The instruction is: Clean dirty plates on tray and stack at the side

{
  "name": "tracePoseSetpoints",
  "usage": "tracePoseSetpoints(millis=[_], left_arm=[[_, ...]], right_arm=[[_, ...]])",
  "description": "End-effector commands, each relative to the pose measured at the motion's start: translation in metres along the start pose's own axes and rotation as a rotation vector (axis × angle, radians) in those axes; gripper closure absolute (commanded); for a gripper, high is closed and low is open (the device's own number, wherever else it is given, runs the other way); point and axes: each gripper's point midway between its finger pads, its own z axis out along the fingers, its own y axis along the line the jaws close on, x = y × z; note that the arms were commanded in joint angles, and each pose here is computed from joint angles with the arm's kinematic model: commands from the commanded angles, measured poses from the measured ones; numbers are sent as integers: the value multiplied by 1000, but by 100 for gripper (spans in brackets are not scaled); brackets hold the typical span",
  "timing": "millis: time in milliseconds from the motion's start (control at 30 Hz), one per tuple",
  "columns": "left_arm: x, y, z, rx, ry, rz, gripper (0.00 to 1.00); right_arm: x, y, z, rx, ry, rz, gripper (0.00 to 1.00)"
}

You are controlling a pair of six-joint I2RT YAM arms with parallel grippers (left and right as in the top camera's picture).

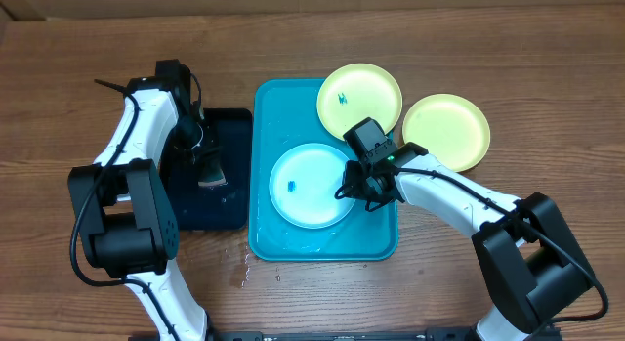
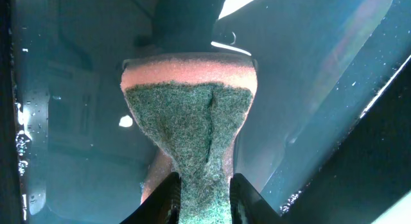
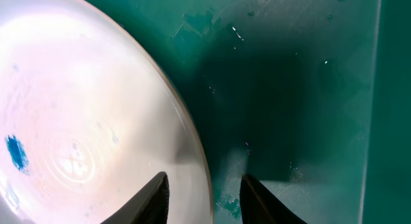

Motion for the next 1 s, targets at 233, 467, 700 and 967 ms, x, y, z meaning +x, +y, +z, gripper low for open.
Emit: tracePoseSetpoints(millis=[233, 467, 700, 967], left_arm=[[3, 1, 7, -19, 15, 39, 73], [3, 10, 20, -71, -5, 49, 72], [-4, 7, 22, -59, -38, 52, 76], [-10, 3, 18, -60, -61, 164, 96]], right_arm=[[0, 3, -6, -12, -15, -8, 62], [0, 3, -6, -12, -15, -8, 62], [0, 3, -6, -12, -15, -8, 62], [0, 3, -6, -12, -13, -7, 62]])
